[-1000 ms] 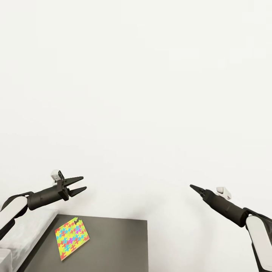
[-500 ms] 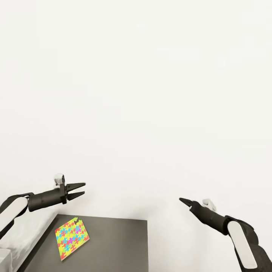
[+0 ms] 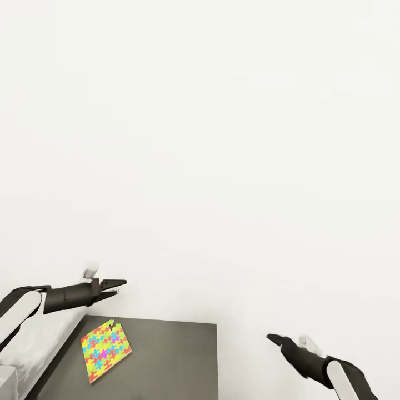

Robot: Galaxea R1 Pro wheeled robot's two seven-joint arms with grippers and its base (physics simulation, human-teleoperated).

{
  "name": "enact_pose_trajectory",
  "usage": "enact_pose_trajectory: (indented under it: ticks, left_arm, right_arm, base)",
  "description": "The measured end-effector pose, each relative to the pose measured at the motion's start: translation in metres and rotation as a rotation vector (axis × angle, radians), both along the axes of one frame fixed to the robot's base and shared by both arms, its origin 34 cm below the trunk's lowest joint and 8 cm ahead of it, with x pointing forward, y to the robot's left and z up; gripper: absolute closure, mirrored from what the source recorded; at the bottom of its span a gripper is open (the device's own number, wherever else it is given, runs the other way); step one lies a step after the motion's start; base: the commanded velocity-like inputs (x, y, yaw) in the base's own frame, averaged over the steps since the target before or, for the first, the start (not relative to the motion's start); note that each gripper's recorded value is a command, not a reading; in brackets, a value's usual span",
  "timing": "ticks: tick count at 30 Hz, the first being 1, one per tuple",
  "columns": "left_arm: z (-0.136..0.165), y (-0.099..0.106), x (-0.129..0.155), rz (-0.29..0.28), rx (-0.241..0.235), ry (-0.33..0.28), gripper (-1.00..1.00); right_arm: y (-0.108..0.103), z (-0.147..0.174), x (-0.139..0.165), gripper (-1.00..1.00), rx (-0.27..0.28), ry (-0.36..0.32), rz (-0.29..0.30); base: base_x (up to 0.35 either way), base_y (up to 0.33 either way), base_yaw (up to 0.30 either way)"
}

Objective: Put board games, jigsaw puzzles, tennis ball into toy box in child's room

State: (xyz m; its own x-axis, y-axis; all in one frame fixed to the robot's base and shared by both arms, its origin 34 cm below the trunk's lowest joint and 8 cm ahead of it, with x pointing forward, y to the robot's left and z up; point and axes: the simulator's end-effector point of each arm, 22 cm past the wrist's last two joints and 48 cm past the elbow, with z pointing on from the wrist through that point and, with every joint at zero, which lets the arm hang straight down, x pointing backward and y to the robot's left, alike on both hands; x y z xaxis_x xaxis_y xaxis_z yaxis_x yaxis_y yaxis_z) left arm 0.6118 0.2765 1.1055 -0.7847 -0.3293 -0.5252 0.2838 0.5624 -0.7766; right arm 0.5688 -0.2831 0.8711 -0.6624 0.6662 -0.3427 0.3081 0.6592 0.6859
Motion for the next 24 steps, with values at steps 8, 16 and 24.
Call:
enact_pose_trajectory:
  ticks: [8, 16, 24]
  left_arm:
    - [-0.066, 0.029, 0.018, 0.176, 0.289, 0.122, -1.0]
    - [-0.107, 0.03, 0.03, 0.26, 0.442, 0.161, -1.0]
    - [-0.176, 0.038, 0.023, 0.296, 0.594, 0.253, -1.0]
  right_arm:
    - [-0.037, -0.067, -0.024, -1.0, -0.275, 0.005, -0.041]
    - [-0.044, -0.099, -0.054, -1.0, -0.288, 0.087, -0.043]
    - [-0.047, -0.103, -0.056, -1.0, -0.302, 0.082, -0.048]
  base:
    - [0.0, 0.0, 0.0]
    - [0.0, 0.0, 0.0]
    - [0.0, 0.0, 0.0]
